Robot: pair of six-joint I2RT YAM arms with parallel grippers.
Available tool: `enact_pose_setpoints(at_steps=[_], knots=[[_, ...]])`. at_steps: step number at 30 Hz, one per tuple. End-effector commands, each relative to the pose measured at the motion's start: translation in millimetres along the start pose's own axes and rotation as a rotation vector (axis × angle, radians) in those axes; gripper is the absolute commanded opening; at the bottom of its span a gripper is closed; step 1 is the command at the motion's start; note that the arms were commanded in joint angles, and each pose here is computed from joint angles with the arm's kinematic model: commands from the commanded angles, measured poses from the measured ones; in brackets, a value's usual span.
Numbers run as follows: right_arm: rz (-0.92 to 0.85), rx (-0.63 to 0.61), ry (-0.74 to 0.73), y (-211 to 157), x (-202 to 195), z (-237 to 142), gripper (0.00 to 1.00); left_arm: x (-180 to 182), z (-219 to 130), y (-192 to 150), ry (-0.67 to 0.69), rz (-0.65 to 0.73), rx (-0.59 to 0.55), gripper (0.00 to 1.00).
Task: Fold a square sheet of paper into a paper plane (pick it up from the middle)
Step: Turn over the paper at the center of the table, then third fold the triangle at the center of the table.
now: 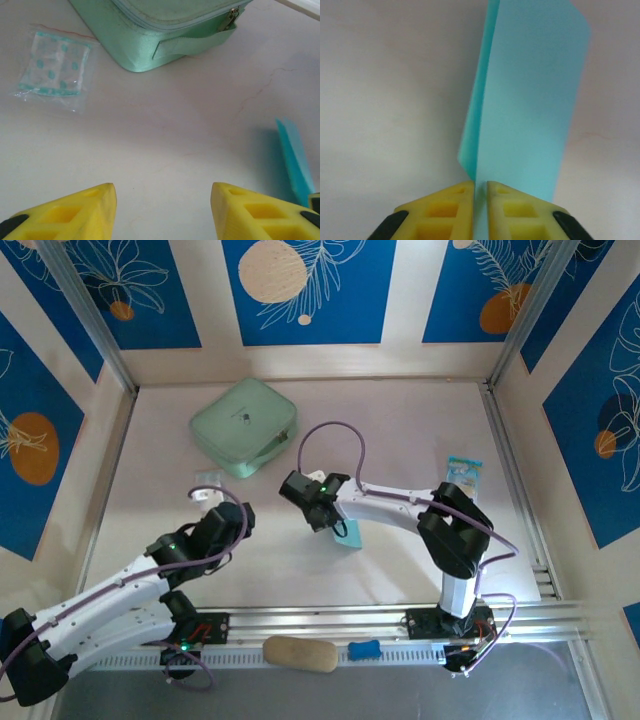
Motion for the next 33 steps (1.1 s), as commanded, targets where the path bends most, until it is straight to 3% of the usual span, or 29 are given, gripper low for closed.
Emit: enact_pose_setpoints(at_steps=[1, 4, 9, 16, 23, 33], knots=[[0.064, -0.051, 0.343, 19.2, 31.1, -16.4, 0.23, 3.9, 4.3, -2.1, 0.013, 0.005, 0.001, 0.52], [0.151, -0.088, 0.503, 20.8, 25.9, -26.9, 0.34, -9.3, 10.6, -8.6, -0.026, 0.032, 0.044, 0.53], [0.336, -0.147, 0.639, 5.1, -12.4, -33.1, 0.36, -32.0, 28.2, -28.1, -0.07, 0.07, 0.157, 0.53], [0.58, -0.15, 0.783, -38.6, -56.9, -8.5, 0.2, -89.1, 56.2, -76.4, -0.238, 0.125, 0.434, 0.42], [0.616, -0.114, 0.805, -52.1, -60.0, 7.3, 0.08, -128.9, 79.7, -124.1, -0.34, 0.1, 0.691, 0.31], [0.663, -0.016, 0.798, -54.8, -57.4, 44.9, 0.01, -121.5, 92.6, -139.9, -0.3, 0.018, 0.725, 0.39]])
Point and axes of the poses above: each hand's point on the last joint's axis, 136 mm out from that joint toward the fingers, its own z axis out along the fingers, its own x axis along the line the jaws close on, y = z × x, the point moved 2 cm from there along -z, back along the fingers, and after that the axes turned 8 degrees about -z, right-handed, at the moved point
